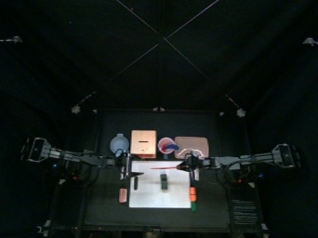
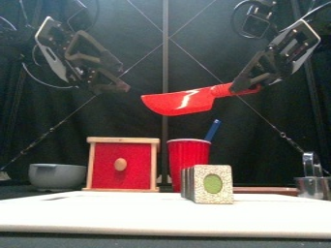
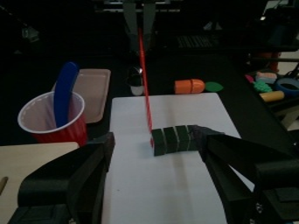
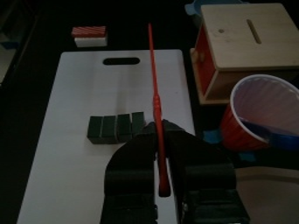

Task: Place sushi on board then cut the sushi with the knife then place the pieces on the plate
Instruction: Grasp knife edge with left hand

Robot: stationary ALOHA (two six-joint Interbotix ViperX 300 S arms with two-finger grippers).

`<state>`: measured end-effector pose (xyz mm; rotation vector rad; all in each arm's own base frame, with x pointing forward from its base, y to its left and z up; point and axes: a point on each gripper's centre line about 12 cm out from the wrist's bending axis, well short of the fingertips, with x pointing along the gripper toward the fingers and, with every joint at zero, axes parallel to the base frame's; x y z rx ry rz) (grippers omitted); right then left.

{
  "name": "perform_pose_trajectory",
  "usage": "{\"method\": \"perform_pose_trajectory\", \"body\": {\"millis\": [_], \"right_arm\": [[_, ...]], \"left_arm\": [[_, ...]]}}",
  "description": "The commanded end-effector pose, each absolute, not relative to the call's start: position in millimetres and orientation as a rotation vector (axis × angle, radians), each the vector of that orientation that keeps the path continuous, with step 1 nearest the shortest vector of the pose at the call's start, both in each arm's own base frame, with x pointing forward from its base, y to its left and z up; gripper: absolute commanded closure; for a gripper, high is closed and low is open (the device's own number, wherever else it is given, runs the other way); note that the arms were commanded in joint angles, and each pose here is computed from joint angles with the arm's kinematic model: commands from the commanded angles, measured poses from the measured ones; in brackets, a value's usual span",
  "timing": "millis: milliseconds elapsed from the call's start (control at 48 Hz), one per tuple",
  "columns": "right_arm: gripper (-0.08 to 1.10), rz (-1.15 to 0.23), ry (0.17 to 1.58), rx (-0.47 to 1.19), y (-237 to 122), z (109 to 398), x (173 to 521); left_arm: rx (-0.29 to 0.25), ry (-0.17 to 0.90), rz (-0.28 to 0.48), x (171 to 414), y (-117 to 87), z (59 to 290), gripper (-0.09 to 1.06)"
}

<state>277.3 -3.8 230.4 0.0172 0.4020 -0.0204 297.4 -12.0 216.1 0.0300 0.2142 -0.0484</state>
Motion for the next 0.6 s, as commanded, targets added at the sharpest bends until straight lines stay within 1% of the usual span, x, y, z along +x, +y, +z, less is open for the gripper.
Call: {"method": "perform_pose_trajectory", "body": {"millis": [21,104,188,271,417,542,604], "right_arm": [[0.63,-0.041,0.345,0.054,-6,235,278],[0.63,-0.046,0.339,0.076,-5,233,279],[0.63,-0.048,0.345,0.083,-5,231,281],[0.63,-0.048,0.35,0.087,-5,230,284],[0.63,-0.04,0.366,0.085,-2,226,290],[0.63,-0.041,0.372,0.087,-2,223,293],[0.63,-0.043,0.369,0.088,-2,223,294]], "left_arm": [[0.045,0.205,-0.052,317,-13,220,-0.03],[0.071,0.221,-0.048,327,-12,215,-0.02],[0.115,0.229,-0.049,336,-11,212,-0.02],[0.128,0.236,-0.043,343,-10,210,-0.02],[0.111,0.254,-0.008,347,-6,205,-0.02],[0.069,0.273,0.023,348,-4,199,-0.01],[0.057,0.281,0.03,349,-3,197,-0.01]]}}
